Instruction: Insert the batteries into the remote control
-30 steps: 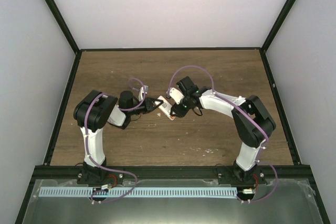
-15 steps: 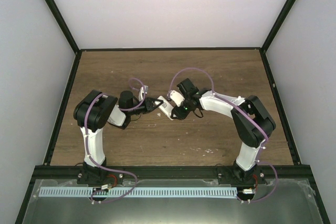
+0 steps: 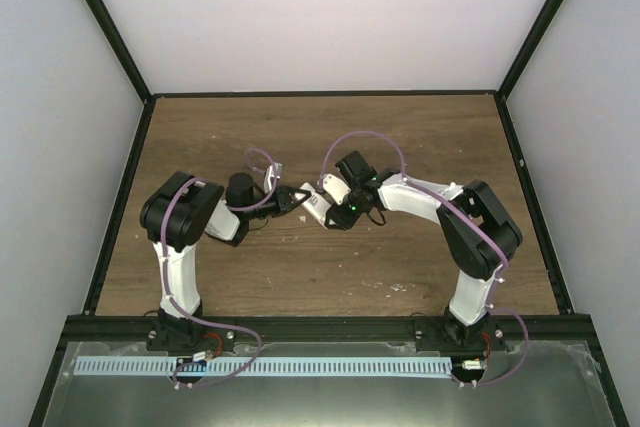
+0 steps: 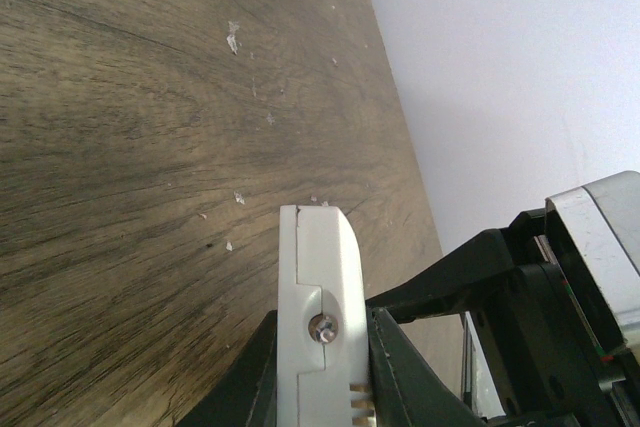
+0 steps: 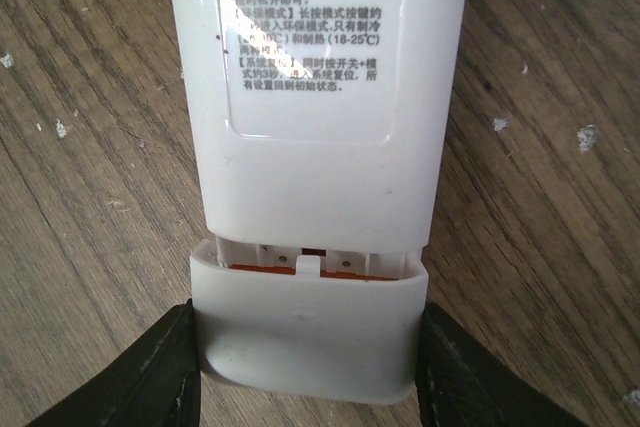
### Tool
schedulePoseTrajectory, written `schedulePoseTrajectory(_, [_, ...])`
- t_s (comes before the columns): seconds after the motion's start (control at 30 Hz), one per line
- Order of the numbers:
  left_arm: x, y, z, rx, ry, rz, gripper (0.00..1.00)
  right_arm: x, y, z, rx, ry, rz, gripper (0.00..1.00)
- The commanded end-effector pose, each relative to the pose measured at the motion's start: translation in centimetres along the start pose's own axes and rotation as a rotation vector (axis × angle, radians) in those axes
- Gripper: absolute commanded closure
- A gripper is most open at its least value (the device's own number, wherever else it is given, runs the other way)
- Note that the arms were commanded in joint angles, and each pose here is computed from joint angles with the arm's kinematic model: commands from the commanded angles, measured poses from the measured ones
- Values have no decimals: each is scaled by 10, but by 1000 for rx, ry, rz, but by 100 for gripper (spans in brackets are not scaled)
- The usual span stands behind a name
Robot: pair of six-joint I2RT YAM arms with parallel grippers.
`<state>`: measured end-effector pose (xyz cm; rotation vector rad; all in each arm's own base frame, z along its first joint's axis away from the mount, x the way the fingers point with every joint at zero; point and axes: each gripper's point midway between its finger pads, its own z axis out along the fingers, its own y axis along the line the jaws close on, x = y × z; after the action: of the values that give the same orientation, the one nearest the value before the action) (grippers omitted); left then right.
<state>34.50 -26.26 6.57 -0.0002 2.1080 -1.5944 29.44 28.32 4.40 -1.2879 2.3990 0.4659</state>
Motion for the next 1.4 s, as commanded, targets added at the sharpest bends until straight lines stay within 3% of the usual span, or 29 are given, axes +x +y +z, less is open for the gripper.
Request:
schedulePoseTrajectory(0.0, [3,3,4,0,14,22,100,1,6,9,-16,5,-16,55])
schedulePoseTrajectory(1.37, [6,2,1,2,16,18,100,22,0,19,30,67,-1,50])
